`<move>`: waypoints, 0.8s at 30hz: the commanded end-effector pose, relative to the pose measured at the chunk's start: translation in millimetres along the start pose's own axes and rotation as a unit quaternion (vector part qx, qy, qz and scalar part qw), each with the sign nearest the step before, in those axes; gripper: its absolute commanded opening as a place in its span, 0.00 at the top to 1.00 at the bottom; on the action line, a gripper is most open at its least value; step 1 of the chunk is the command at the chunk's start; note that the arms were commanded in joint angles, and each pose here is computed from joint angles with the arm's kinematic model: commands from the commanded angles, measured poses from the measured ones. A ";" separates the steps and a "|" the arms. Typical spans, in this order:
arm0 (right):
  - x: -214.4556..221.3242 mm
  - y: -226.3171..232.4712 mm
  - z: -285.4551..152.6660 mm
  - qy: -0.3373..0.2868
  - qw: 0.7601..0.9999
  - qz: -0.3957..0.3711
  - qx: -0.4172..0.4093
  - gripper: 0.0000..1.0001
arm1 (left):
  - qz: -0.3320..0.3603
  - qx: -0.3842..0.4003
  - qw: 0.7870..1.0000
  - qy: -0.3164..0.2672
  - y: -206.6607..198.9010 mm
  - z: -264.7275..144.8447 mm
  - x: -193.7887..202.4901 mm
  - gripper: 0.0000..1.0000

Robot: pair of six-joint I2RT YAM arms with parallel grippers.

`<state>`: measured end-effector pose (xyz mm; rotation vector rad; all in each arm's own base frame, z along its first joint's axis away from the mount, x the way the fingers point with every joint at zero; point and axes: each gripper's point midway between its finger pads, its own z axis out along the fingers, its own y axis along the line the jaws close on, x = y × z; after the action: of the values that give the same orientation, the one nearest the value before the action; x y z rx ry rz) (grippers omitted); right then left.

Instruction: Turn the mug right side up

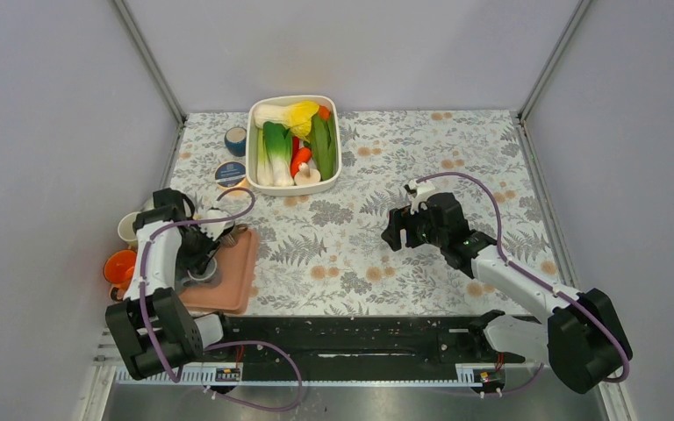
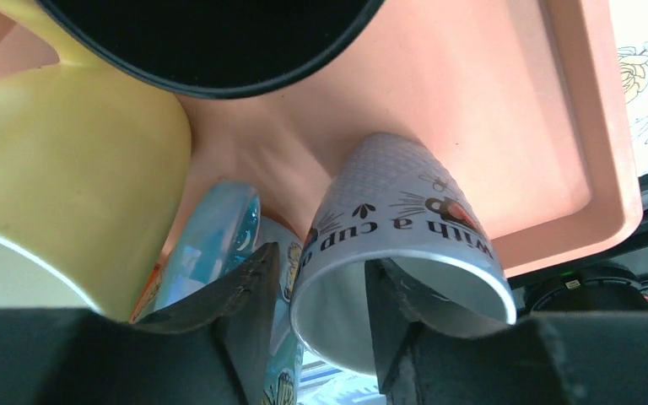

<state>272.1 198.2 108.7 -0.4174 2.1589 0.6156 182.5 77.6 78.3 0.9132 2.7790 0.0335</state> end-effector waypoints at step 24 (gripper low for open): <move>-19.8 7.4 1.2 -0.021 1.000 0.011 -0.015 0.17 | -0.233 -0.026 0.937 -0.258 126.2 -117.5 -207.1 0.03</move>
<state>270.6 199.8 107.6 -0.4162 2.1668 0.6305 319.6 60.1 223.5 0.4984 2.5200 -0.1964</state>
